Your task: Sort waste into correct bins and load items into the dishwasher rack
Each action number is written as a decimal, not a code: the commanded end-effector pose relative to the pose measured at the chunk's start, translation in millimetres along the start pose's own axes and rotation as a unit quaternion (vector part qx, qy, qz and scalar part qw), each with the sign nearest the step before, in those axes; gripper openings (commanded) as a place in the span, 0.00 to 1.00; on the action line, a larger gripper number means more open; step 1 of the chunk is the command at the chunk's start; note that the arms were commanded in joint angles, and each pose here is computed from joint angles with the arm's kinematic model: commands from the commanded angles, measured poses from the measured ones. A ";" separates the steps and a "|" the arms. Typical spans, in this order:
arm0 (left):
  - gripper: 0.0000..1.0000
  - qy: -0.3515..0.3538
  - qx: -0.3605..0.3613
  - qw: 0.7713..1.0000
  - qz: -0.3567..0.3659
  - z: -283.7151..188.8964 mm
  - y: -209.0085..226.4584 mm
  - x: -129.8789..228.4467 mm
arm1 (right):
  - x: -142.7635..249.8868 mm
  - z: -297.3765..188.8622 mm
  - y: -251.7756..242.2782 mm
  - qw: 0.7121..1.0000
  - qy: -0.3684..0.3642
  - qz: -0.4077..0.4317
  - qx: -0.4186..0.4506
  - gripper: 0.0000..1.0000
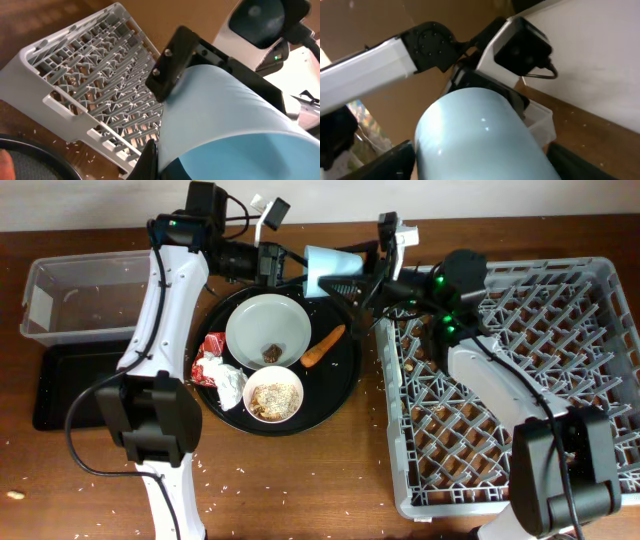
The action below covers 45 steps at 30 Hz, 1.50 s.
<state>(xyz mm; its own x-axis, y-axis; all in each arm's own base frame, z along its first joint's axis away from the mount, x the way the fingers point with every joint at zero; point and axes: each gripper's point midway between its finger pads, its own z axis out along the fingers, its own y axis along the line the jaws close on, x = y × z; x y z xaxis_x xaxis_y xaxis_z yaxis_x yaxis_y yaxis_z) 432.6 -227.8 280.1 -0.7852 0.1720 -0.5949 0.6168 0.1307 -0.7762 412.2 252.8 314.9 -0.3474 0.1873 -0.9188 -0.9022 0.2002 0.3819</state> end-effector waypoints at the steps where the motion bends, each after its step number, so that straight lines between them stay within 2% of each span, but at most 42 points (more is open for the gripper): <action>1: 0.01 0.006 -0.007 1.000 -0.001 2.8 7.5 3.9 | 1.6 5.1 14.9 0.999 0.012 -0.004 -0.031 0.68; 2: 0.01 0.005 -0.007 1.000 -0.001 2.0 7.9 3.8 | 1.9 5.0 15.3 0.999 0.013 -0.004 -0.033 0.66; 3: 0.11 0.005 -0.007 1.000 -0.002 1.7 8.1 3.7 | 1.8 4.9 15.3 0.999 0.013 -0.004 -0.032 0.66; 5: 0.21 0.005 -0.008 1.000 -0.003 1.7 8.1 3.7 | 1.5 4.3 14.6 0.999 0.012 -0.005 -0.031 0.64; 6: 0.37 0.005 -0.008 1.000 -0.003 1.7 8.2 3.7 | 0.7 2.7 13.1 0.999 0.012 -0.005 -0.029 0.64; 7: 0.45 0.004 -0.010 1.000 -0.003 0.0 9.3 3.4 | -1.2 -1.7 9.3 1.000 0.010 -0.005 -0.024 0.63; 9: 0.57 -0.003 -0.041 0.999 -0.007 -15.9 23.1 2.4 | -8.1 -23.3 -5.4 1.000 0.008 -0.001 -0.008 0.62; 10: 0.59 0.001 -0.064 0.998 -0.009 -20.4 31.8 4.1 | -10.2 -31.4 -13.0 1.000 0.005 0.005 0.004 0.62; 15: 0.61 0.013 -0.191 0.981 -0.022 -58.9 78.8 13.1 | -18.7 -100.7 -76.9 0.991 -0.016 0.036 0.124 0.62; 17: 0.61 0.029 -0.243 0.969 -0.025 -69.0 95.3 19.3 | -19.1 -125.0 -100.5 0.982 -0.025 0.037 0.181 0.68; 20: 0.61 0.044 -0.297 0.954 -0.024 -80.6 111.9 24.0 | -0.6 -157.1 -135.1 0.959 -0.010 0.057 0.277 0.70; 22: 0.61 0.048 -0.312 0.948 -0.022 -83.8 116.7 24.7 | 17.5 -171.5 -147.2 0.938 0.021 0.067 0.340 0.70; 26: 0.61 0.053 -0.332 0.942 -0.021 -88.6 122.4 25.8 | 24.1 -206.6 -141.6 0.885 0.071 0.060 0.457 0.69; 29: 0.61 0.051 -0.332 0.942 -0.017 -88.4 122.8 24.0 | 42.9 -247.1 -128.1 0.818 0.133 0.076 0.555 0.69; 32: 0.61 0.052 -0.333 0.941 -0.017 -88.7 123.1 24.2 | 77.3 -266.3 -116.4 0.778 0.196 0.119 0.584 0.68; 34: 0.61 0.052 -0.333 0.941 -0.017 -88.7 123.1 24.2 | 109.2 -270.9 -101.4 0.740 0.261 0.148 0.602 0.67; 36: 0.61 0.051 -0.334 0.941 -0.016 -88.7 123.2 23.7 | 126.7 -261.7 -89.3 0.717 0.311 0.140 0.608 0.68; 41: 0.61 0.059 -0.351 0.934 -0.020 -93.1 127.8 27.2 | 152.5 -264.1 -66.1 0.685 0.372 0.164 0.604 0.69; 45: 0.61 0.059 -0.351 0.934 -0.020 -93.1 127.8 27.2 | 149.3 -262.7 -69.3 0.688 0.361 0.164 0.608 0.70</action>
<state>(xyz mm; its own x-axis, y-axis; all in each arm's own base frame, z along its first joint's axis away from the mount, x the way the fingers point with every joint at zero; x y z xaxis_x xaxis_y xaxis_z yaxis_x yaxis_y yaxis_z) 494.6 -117.3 190.8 -0.8183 0.2479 -0.5185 0.5064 0.7377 -0.4466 351.1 17.9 118.9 -0.9243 -0.0387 -0.3796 -0.0381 0.9992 -0.0090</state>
